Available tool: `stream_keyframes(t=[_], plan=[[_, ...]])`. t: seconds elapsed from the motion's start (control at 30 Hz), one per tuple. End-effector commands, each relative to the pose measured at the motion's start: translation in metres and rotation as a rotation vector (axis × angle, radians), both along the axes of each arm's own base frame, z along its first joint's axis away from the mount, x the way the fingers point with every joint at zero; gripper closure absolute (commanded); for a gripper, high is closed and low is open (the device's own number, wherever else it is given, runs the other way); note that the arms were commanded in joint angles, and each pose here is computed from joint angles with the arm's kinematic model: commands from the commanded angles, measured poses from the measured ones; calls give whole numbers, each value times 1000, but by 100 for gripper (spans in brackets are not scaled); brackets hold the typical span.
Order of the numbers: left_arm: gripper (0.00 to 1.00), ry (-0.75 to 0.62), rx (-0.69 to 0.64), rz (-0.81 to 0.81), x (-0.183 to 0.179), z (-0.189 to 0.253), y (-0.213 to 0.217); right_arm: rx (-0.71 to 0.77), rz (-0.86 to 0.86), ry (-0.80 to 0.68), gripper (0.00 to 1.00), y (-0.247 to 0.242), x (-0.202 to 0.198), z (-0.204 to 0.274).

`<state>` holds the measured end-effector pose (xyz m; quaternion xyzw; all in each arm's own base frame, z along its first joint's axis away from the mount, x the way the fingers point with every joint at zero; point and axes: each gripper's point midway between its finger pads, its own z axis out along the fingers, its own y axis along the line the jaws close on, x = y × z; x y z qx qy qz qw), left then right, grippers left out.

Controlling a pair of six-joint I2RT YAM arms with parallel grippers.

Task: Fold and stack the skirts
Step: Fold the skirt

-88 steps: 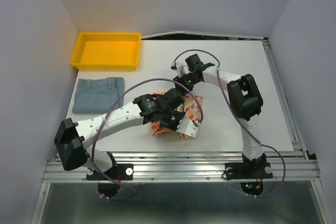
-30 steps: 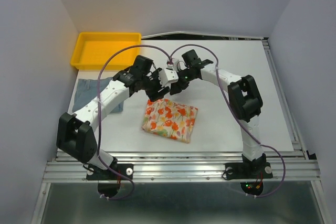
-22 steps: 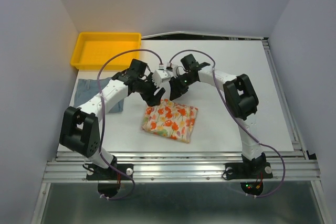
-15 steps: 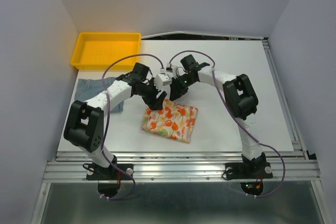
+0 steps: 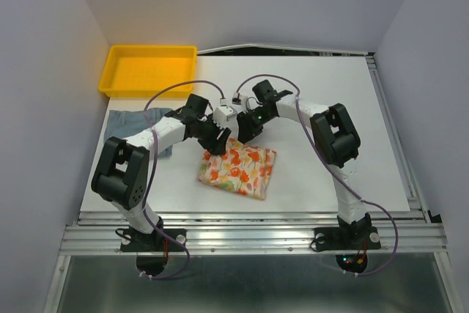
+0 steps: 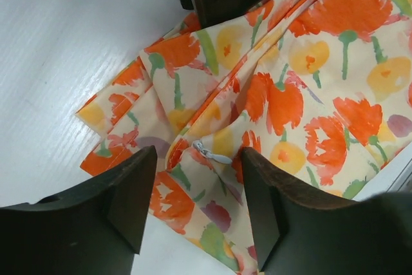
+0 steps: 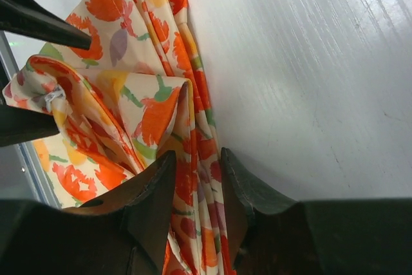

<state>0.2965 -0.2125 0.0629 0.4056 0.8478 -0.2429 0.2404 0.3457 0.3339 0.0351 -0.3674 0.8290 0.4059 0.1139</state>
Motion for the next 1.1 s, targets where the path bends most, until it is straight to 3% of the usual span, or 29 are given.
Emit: stream_keyframes(t=[0.0,0.1,0.23,0.53,0.87,1.07], plan=[[40,-19,-37,5,-2,12,-3,-10,24,-5,60,2,-7,-9],[77,18,-82,-30,-9,13,-12,-5,29,-8,61,2,-8,-9],[96,-15,-159,-34,-4,35,-23,-8,49,-16,62,3,-12,-10],[100,-140,-255,110,32,70,-28,-16,86,-12,62,6,-23,-17],[100,-49,-183,329,65,9,-8,-25,94,-32,62,5,-20,-21],[100,49,-142,346,70,-33,-9,-57,71,-61,60,4,-9,-22]])
